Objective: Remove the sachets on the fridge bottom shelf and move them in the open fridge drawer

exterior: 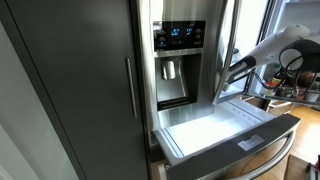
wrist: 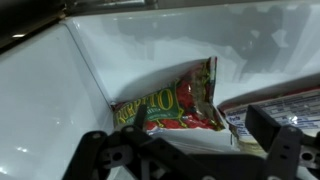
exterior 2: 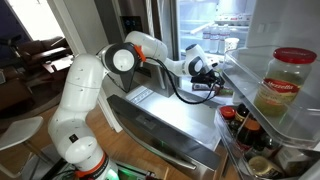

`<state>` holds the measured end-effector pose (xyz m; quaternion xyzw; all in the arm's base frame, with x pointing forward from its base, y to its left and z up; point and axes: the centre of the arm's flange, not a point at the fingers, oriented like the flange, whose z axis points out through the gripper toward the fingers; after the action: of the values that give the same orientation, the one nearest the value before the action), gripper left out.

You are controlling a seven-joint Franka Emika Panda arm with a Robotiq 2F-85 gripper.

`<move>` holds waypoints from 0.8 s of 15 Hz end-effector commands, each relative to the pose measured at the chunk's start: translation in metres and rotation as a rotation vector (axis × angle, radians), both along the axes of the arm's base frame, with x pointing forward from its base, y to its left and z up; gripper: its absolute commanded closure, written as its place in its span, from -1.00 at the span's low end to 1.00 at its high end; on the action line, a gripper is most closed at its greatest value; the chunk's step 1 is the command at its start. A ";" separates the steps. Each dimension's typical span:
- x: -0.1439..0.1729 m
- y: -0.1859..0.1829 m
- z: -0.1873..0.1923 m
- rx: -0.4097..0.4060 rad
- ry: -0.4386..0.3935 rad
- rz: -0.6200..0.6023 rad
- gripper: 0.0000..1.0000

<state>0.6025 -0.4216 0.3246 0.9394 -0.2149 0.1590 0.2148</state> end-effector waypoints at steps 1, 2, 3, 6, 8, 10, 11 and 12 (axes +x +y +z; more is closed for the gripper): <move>0.004 -0.018 -0.009 -0.004 -0.031 -0.003 -0.98; 0.004 -0.019 -0.009 -0.006 -0.035 0.000 -0.95; 0.004 -0.021 -0.009 -0.010 -0.036 -0.001 -0.67; 0.003 -0.025 -0.010 -0.013 -0.040 -0.002 -0.21; 0.003 -0.026 -0.011 -0.012 -0.040 -0.003 0.12; 0.002 -0.027 -0.011 -0.011 -0.038 -0.001 0.43; 0.002 -0.026 -0.011 -0.008 -0.034 -0.003 0.57; 0.002 -0.026 -0.011 -0.008 -0.034 -0.005 0.72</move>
<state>0.6032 -0.4400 0.3187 0.9344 -0.2209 0.1704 0.2216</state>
